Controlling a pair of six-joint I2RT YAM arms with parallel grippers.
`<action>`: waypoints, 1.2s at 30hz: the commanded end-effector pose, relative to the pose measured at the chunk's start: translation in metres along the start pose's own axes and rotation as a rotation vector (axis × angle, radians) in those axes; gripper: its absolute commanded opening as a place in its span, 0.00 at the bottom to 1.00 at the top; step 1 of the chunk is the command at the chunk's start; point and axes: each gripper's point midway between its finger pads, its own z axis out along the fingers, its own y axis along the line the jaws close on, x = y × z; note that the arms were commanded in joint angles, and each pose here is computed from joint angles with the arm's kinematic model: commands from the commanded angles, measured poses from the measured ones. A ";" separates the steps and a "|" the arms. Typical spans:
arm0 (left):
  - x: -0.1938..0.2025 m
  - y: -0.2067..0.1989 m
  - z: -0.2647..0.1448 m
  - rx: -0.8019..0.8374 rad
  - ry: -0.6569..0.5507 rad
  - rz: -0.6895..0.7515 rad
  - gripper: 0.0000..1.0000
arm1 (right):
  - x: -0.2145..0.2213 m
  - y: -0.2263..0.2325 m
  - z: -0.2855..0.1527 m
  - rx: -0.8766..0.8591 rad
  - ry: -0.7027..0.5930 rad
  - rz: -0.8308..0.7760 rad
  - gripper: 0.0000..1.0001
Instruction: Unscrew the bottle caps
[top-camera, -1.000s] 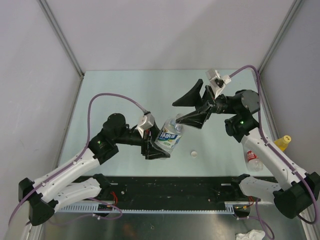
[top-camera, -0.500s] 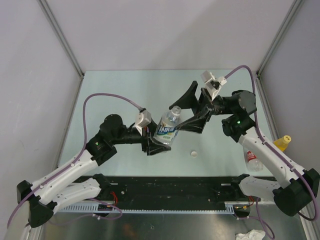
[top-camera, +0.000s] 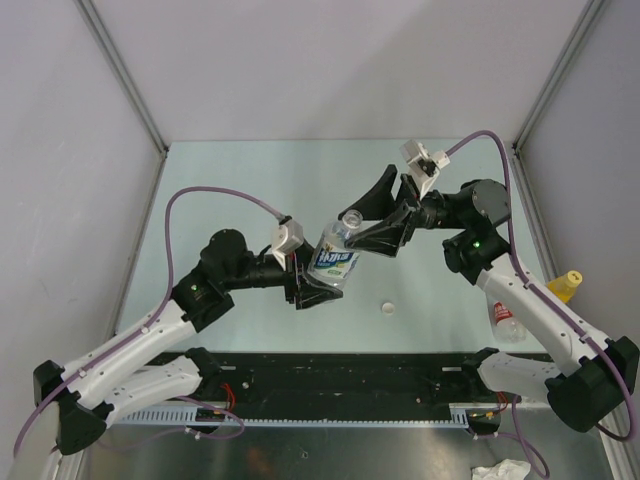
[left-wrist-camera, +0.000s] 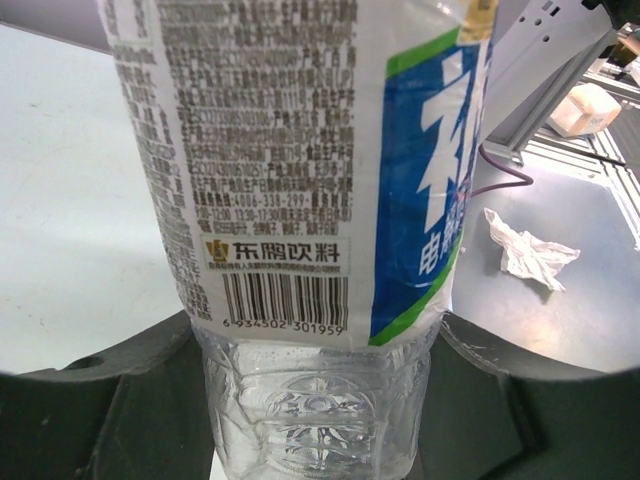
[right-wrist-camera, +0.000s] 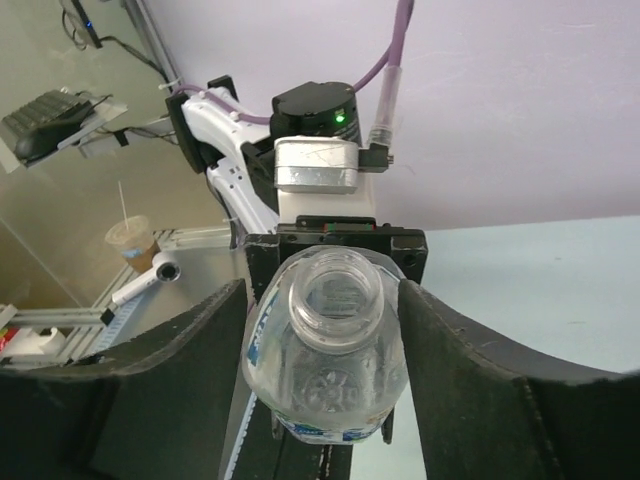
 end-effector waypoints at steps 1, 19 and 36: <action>-0.025 0.001 -0.003 -0.022 -0.067 0.052 0.00 | -0.011 0.005 0.000 0.005 -0.025 -0.017 0.59; -0.022 0.012 -0.004 -0.079 -0.071 0.056 0.42 | -0.001 -0.012 -0.001 0.067 -0.010 0.012 0.00; -0.034 0.055 -0.041 -0.432 -0.171 0.079 0.99 | 0.049 -0.067 -0.020 0.316 0.126 0.017 0.00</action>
